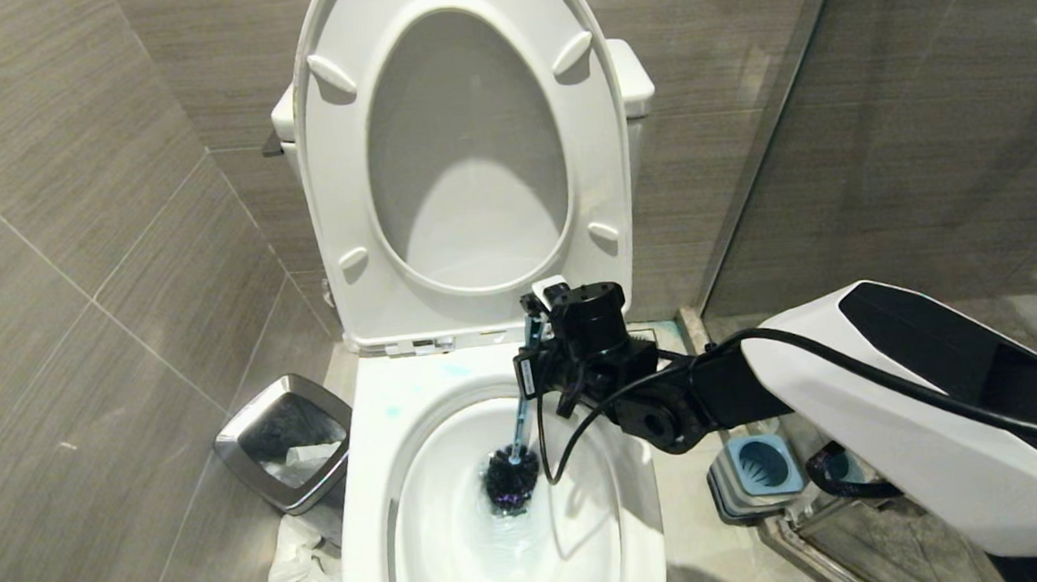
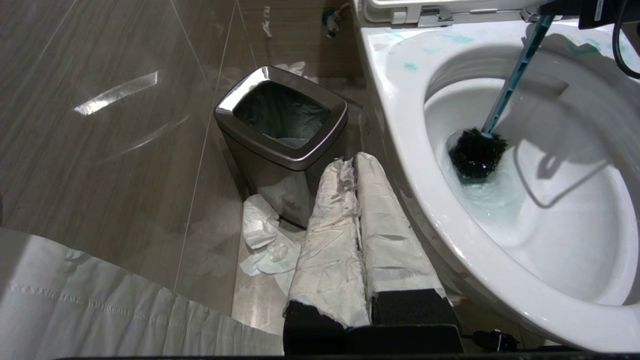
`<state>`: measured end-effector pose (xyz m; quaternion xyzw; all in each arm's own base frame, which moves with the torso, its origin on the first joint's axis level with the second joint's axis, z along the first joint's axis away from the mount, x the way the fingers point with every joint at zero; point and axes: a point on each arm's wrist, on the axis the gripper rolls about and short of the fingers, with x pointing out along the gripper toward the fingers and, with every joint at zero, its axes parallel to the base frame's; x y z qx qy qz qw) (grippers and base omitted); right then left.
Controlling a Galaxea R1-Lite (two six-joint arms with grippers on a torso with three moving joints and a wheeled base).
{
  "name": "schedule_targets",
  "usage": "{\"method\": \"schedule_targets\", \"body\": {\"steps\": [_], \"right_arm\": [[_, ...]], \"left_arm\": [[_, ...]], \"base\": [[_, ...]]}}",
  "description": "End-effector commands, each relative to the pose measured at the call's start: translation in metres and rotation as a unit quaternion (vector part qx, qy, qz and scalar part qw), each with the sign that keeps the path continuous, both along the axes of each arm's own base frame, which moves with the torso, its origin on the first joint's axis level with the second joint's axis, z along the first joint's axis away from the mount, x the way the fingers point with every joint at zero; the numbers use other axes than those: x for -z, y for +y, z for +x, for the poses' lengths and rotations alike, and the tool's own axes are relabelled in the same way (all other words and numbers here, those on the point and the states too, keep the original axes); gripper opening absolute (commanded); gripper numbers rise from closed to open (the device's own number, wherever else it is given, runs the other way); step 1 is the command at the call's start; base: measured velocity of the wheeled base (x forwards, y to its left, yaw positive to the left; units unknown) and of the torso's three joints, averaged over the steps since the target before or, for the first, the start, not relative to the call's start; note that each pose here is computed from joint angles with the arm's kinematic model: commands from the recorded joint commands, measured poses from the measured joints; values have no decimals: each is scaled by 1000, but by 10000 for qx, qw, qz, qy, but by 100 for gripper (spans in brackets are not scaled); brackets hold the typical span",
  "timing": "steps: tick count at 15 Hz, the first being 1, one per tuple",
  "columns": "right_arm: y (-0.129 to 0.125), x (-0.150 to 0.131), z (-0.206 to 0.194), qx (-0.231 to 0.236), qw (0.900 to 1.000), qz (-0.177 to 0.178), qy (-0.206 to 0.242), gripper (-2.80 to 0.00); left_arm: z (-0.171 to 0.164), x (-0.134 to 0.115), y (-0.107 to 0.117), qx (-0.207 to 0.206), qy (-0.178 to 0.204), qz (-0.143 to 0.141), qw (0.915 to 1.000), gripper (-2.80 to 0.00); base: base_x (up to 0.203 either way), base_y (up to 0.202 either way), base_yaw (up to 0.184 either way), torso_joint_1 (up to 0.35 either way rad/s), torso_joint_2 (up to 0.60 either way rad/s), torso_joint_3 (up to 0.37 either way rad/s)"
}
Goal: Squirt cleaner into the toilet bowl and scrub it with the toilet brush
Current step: Scrub the toilet bowl
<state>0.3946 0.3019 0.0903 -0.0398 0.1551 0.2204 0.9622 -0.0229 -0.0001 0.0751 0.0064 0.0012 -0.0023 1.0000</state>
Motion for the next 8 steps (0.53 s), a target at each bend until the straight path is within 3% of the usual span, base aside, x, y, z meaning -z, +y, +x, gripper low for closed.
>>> {"method": "schedule_targets", "body": {"steps": [1,3,6,8], "right_arm": [[-3,-11,-5,-46,9998,-70,-166,-280],[-11,-15,-17,-186,9991,-240,-282,-280],[-33,-16,-54,-781,9949,-541,-335,-280],[-49,-30,-83,-1002,9925,-498,-484,-280]], "left_arm": [[0,0,0,0,11,-2,10000,-280],[0,0,0,0,11,-2,10000,-280],[0,0,0,0,11,-2,10000,-280],[0,0,0,0,11,-2,10000,-280]], "base": [[0,0,0,0,0,0],[0,0,0,0,0,0],[0,0,0,0,0,0],[0,0,0,0,0,0]]}}
